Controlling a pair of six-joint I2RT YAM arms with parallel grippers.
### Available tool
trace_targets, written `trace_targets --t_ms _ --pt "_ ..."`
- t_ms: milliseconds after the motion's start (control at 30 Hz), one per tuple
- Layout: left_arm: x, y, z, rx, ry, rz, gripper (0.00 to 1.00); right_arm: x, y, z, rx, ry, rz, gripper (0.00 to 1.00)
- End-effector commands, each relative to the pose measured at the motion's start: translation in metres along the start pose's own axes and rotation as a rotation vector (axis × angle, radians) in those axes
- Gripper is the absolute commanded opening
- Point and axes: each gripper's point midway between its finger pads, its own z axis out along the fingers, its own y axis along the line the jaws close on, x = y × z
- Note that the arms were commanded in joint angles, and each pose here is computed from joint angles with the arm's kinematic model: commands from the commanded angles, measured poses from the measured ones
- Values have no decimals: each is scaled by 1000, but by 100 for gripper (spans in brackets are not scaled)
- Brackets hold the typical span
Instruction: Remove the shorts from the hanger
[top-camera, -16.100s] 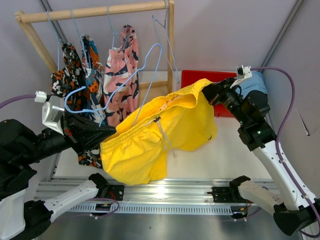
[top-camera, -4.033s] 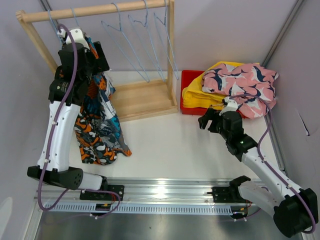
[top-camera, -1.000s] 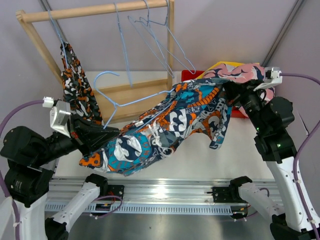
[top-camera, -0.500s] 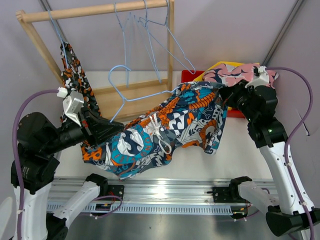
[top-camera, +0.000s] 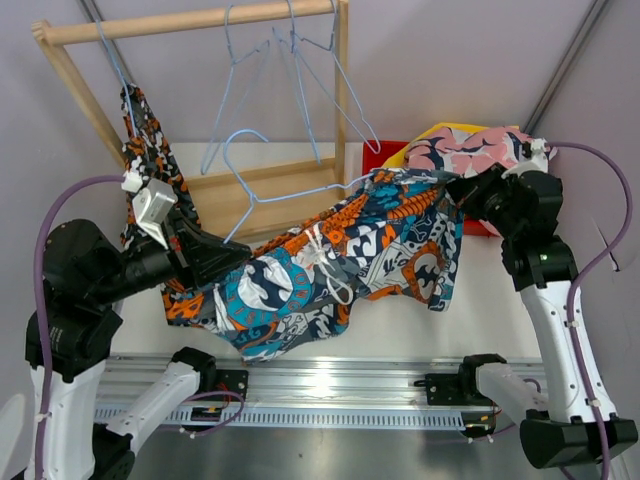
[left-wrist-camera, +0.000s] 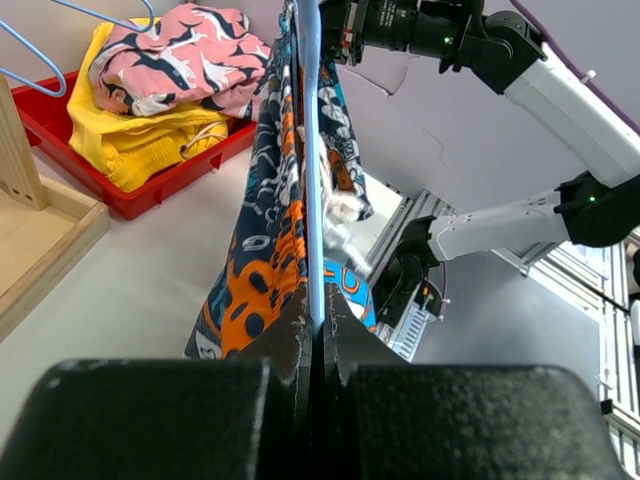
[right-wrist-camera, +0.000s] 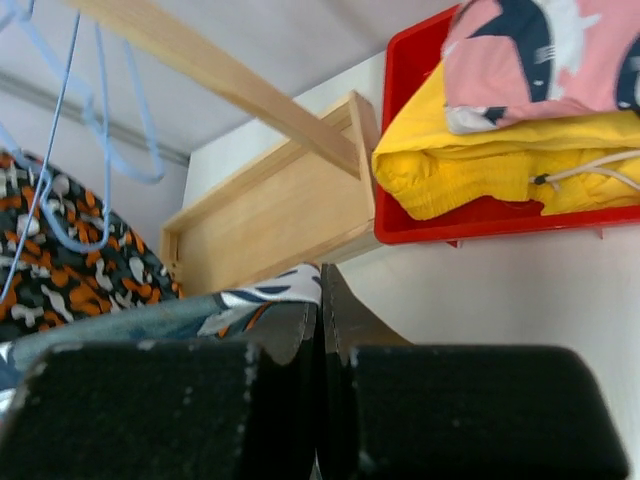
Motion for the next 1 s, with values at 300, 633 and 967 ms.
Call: trace_targets --t_ms 300,633,967 --pt "-30 -30 -22 37 -137 149 0 -18 -143 2 466 -139 133 0" --pt "-33 23 -1 -149 -130 85 0 61 47 -14 -309 42 -256 0" --pt "-49 90 -62 -691 -229 104 0 -53 133 -42 -293 -210 -381 0"
